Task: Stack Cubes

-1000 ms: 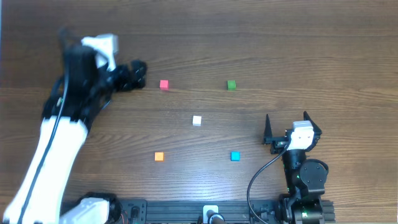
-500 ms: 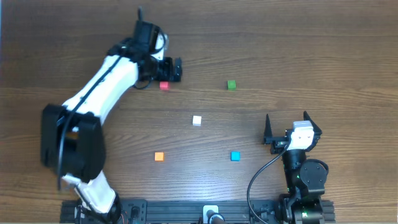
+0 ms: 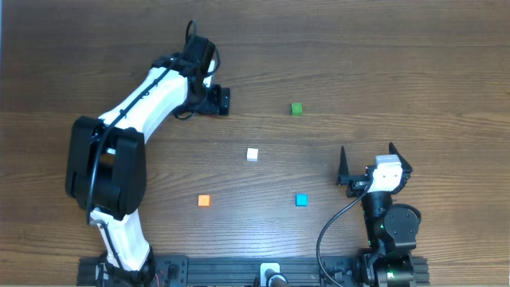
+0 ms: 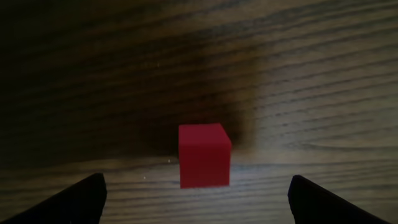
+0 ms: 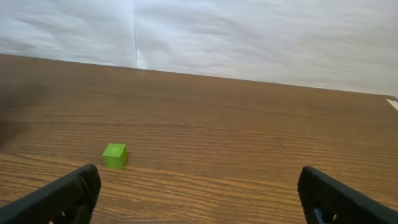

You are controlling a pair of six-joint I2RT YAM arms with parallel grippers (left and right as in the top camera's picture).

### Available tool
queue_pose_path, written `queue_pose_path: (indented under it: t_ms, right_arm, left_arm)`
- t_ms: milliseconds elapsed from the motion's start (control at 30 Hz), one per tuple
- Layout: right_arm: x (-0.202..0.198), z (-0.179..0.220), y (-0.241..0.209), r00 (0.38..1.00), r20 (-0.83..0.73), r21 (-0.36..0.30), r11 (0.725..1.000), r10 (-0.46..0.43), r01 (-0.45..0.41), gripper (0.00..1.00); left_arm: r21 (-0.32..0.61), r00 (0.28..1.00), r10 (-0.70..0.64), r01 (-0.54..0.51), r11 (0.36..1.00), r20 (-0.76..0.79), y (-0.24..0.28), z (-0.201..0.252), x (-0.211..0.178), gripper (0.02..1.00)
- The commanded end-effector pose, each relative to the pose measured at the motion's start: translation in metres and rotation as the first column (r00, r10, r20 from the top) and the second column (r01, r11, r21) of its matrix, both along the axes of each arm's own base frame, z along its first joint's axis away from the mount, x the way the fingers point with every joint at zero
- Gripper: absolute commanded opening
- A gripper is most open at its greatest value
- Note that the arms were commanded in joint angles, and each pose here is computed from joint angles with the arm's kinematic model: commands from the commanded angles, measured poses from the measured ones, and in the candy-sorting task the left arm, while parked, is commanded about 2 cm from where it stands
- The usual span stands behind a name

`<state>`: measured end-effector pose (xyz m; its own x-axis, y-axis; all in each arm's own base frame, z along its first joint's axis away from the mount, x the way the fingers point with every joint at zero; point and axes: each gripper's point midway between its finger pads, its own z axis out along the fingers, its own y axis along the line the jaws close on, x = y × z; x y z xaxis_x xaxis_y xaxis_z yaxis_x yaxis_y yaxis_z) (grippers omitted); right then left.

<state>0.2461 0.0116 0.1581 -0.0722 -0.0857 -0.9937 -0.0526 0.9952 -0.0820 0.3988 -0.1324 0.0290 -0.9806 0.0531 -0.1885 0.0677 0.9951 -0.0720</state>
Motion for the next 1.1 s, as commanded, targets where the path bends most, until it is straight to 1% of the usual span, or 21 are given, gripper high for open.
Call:
queue_pose_path:
  t_ms: [33, 167, 267, 433, 667, 933, 1033, 1100]
  right_arm:
    - [0.0, -0.001, 0.0, 1.0, 0.004, -0.001, 1.0, 0.002, -0.002, 0.993]
    - [0.0, -0.001, 0.0, 1.0, 0.004, -0.001, 1.0, 0.002, -0.002, 0.993]
    - [0.0, -0.001, 0.0, 1.0, 0.004, 0.0, 1.0, 0.002, -0.002, 0.993]
    - [0.0, -0.001, 0.0, 1.0, 0.004, -0.001, 1.0, 0.002, -0.002, 0.991]
    - [0.0, -0.001, 0.0, 1.0, 0.004, -0.001, 1.0, 0.002, -0.002, 0.993]
    - [0.0, -0.001, 0.0, 1.0, 0.004, -0.001, 1.0, 0.002, -0.002, 0.993]
    - [0.0, -0.001, 0.0, 1.0, 0.004, -0.001, 1.0, 0.002, -0.002, 0.993]
    - [0.0, -0.001, 0.0, 1.0, 0.004, 0.0, 1.0, 0.002, -0.002, 0.993]
  left_arm:
    - [0.026, 1.0, 0.02, -0.02, 0.999, -0.005, 0.004, -0.013, 0.007, 0.936]
    - [0.019, 1.0, 0.019, -0.019, 1.0, 0.012, 0.002, -0.015, 0.012, 0.915]
    - [0.018, 1.0, 0.016, -0.016, 1.0, 0.018, 0.0, -0.014, 0.013, 0.84]
    - [0.019, 1.0, 0.012, -0.012, 1.0, 0.015, -0.001, -0.016, 0.012, 0.687]
    - [0.039, 1.0, 0.001, -0.001, 0.999, 0.002, -0.005, -0.024, 0.009, 0.601]
    - [0.04, 1.0, 0.007, -0.007, 0.999, 0.001, -0.007, -0.026, 0.009, 0.43]
    - [0.039, 1.0, 0.012, -0.012, 0.999, 0.0, -0.007, -0.026, 0.009, 0.4]
    - [0.04, 1.0, 0.029, -0.029, 0.999, 0.001, -0.007, -0.026, 0.009, 0.349]
